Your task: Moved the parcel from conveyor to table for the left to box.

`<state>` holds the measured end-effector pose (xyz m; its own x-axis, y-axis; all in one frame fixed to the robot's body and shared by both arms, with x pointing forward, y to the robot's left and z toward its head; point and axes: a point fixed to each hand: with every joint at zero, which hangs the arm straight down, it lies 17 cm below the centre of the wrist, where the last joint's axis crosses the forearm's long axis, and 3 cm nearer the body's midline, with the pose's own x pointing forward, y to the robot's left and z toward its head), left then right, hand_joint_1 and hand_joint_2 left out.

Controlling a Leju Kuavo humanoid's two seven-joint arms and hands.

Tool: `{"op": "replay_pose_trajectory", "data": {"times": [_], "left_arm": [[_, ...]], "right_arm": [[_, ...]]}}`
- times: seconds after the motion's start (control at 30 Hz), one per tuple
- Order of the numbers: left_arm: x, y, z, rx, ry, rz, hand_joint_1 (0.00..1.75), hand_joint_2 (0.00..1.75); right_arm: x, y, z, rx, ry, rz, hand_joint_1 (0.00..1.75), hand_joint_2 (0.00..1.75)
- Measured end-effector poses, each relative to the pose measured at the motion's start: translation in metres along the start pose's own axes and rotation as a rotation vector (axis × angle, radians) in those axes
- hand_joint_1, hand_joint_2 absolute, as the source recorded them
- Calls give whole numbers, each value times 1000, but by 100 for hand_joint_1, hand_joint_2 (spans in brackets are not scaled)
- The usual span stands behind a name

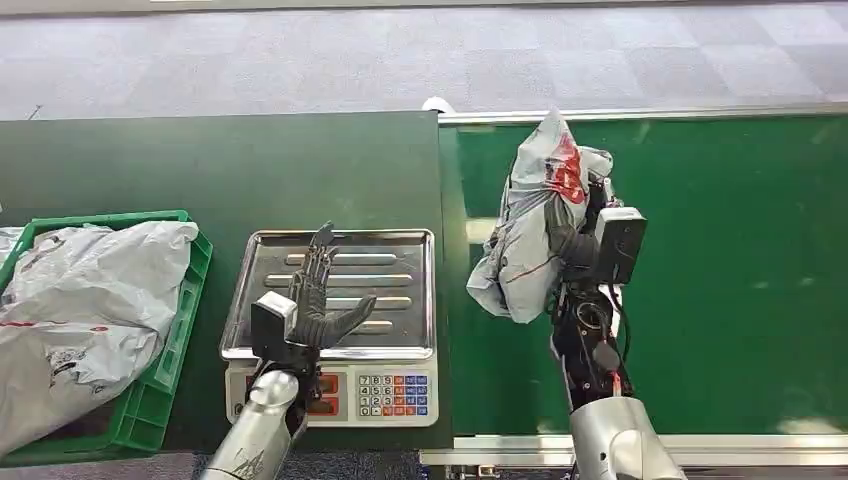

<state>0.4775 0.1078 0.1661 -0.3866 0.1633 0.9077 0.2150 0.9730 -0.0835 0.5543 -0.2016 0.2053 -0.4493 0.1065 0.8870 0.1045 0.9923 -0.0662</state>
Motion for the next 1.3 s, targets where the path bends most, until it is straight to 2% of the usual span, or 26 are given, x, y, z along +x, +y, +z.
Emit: {"op": "replay_pose_trajectory", "data": {"times": [0.1,0.27,0.93,1.17,1.3], "left_arm": [[11,10,-4,53,-46,-37,0,175],[20,14,-6,76,-71,-43,0,175],[29,22,-6,111,-95,-43,0,175],[49,55,-4,283,-148,-183,0,175],[59,56,-5,292,-172,-191,0,175]], "right_arm": [[7,-4,1,-20,-21,-4,175,175],[15,-6,1,-31,-47,-10,175,175],[27,-8,0,-44,-79,-20,175,175],[50,-1,6,-31,-136,-61,175,175],[59,3,7,-21,-159,-71,175,175]]}}
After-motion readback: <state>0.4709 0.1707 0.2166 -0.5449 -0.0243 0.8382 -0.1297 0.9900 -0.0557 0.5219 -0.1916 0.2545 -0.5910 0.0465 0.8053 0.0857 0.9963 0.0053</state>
